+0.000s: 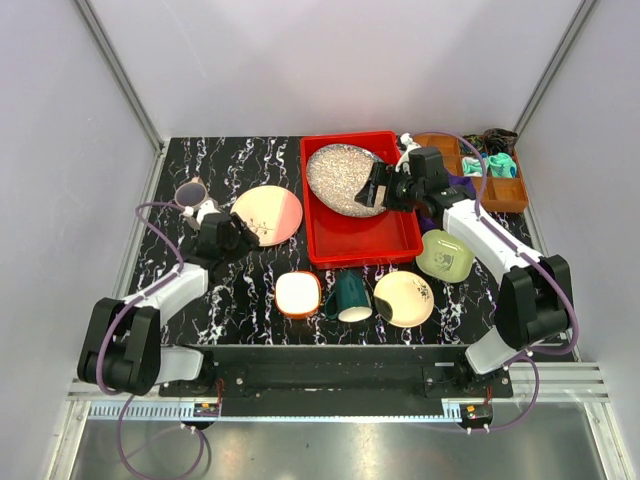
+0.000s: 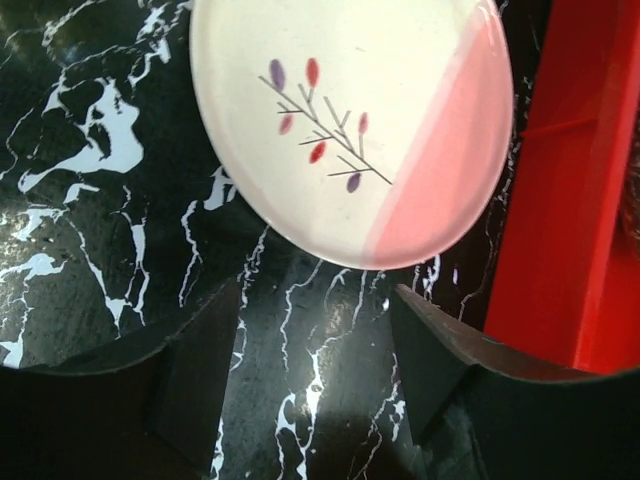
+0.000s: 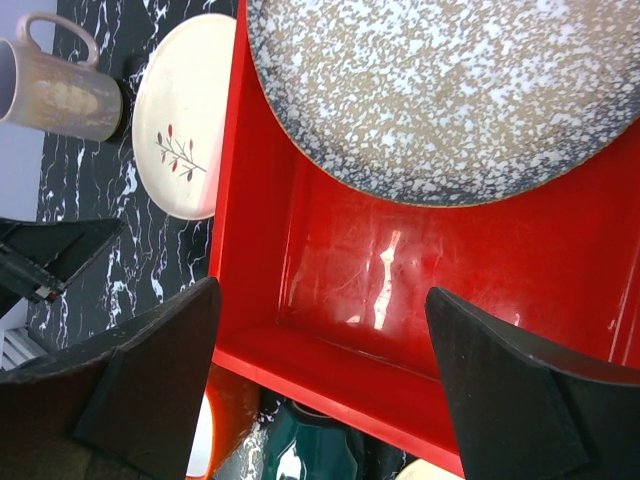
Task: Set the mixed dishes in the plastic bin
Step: Pick up the plate at the center of the board.
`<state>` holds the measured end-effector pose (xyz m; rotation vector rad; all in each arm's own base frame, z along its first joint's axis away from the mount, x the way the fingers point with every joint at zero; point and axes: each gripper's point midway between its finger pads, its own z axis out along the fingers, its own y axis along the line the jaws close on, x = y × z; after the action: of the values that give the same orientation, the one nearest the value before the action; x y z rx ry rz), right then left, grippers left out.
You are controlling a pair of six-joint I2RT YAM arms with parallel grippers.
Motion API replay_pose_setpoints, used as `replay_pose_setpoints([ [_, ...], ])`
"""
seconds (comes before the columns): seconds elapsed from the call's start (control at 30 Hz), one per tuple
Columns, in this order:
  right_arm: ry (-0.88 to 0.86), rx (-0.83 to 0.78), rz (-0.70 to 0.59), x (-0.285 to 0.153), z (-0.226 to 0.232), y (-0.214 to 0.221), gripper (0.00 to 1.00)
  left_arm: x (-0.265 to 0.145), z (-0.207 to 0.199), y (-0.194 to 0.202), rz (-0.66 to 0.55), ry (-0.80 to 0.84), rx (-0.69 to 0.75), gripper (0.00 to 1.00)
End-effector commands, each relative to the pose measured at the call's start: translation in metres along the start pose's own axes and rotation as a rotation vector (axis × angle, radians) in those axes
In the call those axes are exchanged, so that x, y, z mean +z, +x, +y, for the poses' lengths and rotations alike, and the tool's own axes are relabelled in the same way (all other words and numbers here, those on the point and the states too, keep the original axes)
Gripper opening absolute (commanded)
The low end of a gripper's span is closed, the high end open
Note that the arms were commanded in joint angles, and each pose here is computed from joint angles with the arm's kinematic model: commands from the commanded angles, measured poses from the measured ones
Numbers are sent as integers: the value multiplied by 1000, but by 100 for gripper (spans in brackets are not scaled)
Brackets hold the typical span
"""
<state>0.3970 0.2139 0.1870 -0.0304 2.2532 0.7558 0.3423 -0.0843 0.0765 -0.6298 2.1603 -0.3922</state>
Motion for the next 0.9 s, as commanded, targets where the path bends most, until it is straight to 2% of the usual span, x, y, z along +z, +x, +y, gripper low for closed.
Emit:
replay_pose_setpoints([
  [0.0, -31, -55, -65, -16, 23, -22, 92, 12, 3, -11, -69, 4, -78, 61],
  [0.57, -27, -67, -65, -21, 23, -19, 92, 45, 23, -16, -77, -71, -132, 44],
  [0.87, -24, -69, -63, -20, 22, -18, 93, 58, 27, -17, -69, -90, -136, 43],
])
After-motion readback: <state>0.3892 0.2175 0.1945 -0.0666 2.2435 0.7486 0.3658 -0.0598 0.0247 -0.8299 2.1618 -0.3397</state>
